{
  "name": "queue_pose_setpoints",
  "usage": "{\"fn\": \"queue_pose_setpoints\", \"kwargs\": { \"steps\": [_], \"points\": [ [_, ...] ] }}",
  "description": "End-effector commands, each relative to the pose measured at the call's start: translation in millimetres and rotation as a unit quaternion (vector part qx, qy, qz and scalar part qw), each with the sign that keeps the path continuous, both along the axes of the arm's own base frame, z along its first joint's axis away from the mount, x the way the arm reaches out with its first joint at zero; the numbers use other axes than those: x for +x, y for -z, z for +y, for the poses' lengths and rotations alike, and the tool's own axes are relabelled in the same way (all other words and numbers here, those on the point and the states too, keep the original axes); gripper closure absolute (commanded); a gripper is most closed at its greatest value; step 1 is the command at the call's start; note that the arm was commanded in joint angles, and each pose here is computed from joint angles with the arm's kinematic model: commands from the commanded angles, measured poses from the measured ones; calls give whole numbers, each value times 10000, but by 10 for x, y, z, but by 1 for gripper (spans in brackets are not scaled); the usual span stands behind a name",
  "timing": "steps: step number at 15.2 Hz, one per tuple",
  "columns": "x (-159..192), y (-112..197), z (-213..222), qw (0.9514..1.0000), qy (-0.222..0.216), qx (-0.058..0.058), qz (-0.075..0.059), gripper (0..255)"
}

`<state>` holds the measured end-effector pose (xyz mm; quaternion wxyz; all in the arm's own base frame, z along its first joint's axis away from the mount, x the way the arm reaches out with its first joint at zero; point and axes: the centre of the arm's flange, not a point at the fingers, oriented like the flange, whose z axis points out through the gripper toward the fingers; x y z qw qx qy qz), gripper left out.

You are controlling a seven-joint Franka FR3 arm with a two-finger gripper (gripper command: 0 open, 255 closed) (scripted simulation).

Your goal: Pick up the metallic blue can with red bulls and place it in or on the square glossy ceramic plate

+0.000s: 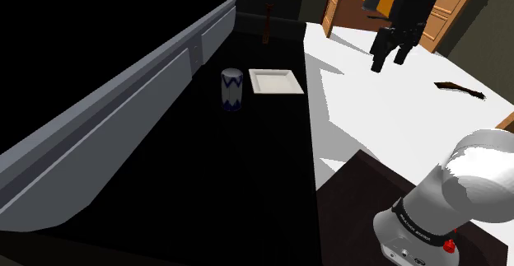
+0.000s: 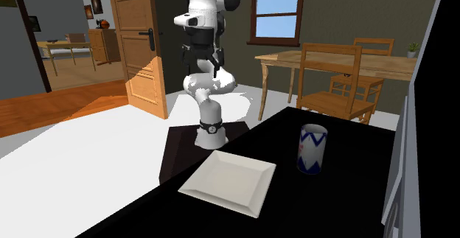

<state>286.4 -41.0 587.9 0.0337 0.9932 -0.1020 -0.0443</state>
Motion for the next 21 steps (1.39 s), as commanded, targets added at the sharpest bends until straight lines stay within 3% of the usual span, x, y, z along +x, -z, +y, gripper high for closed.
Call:
{"fn": "queue_pose_setpoints", "kwargs": {
  "steps": [1, 21],
  "points": [
    [0, 0, 0, 10000, 0, 0, 0, 0],
    [1883, 456, 1616, 9989, -253, 220, -313, 0]
  ]
}}
